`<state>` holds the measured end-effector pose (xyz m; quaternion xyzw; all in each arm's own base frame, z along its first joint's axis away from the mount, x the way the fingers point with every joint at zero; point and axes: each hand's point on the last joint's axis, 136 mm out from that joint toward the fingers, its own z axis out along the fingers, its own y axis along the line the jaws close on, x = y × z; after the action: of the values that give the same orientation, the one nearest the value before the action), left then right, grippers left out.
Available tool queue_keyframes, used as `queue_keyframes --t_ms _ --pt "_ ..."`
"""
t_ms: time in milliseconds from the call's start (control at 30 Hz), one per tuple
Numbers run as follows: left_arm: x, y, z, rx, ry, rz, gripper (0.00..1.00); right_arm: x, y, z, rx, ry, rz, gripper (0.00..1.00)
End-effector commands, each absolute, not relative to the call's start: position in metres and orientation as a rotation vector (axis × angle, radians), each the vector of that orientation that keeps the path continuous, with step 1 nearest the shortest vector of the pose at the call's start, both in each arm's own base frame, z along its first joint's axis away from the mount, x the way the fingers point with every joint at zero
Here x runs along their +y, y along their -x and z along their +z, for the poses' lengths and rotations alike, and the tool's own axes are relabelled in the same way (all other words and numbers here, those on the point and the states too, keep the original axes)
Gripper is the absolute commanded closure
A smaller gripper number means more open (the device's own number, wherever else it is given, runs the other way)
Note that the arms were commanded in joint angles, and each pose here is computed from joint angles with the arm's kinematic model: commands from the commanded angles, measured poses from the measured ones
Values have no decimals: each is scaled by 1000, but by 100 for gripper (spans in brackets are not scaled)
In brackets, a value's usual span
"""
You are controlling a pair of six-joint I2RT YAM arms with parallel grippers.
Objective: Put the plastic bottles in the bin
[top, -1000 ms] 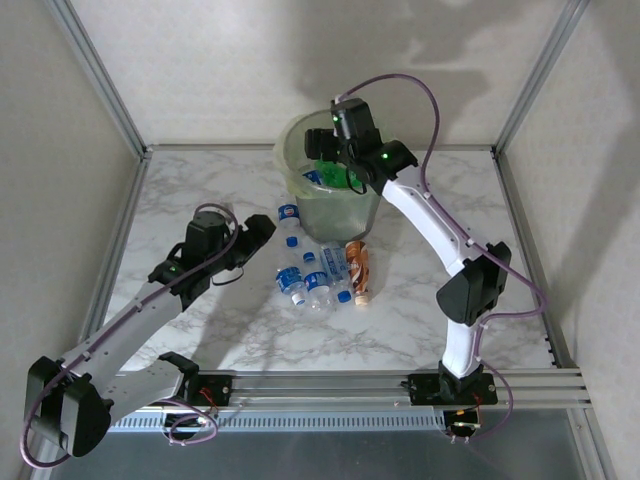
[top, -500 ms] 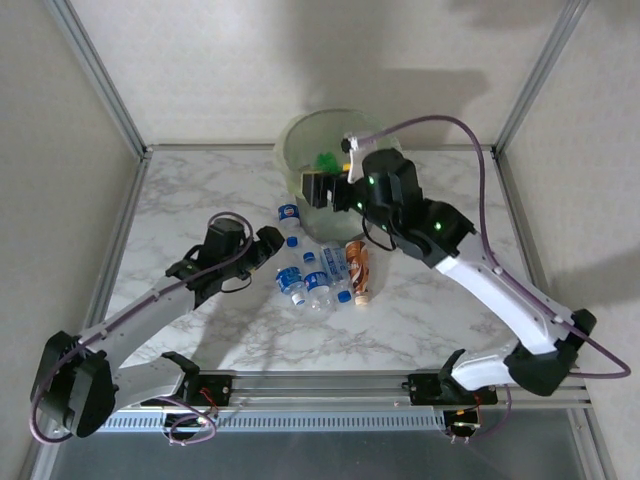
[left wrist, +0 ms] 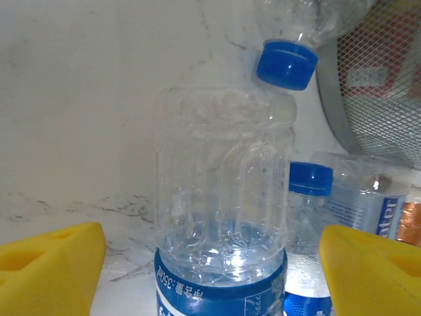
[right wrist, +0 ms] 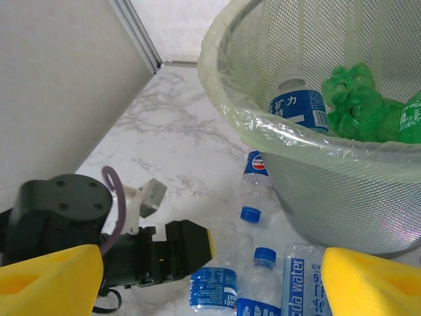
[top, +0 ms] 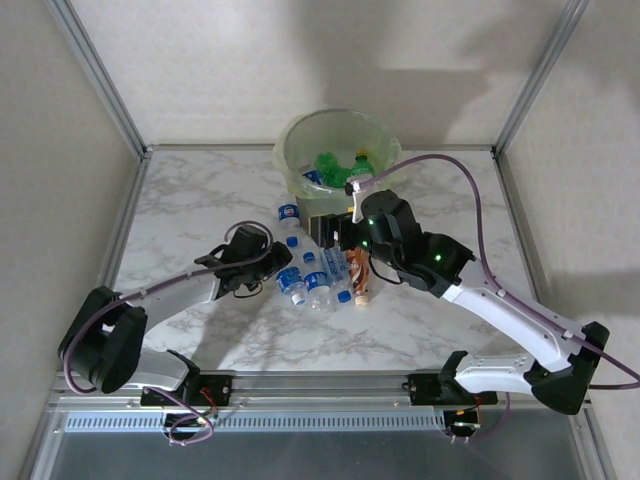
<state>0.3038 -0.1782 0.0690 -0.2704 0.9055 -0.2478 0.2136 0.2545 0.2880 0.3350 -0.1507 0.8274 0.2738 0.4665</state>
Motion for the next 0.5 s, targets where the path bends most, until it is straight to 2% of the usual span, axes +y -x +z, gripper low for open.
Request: queue_keyframes --t_ms 0,467 --pt "-184 -317 78 2468 739 -685 16 288 -253 338 2012 329 708 14" --pt "-189 -317 54 2539 706 -592 18 298 -248 320 2047 344 743 10"
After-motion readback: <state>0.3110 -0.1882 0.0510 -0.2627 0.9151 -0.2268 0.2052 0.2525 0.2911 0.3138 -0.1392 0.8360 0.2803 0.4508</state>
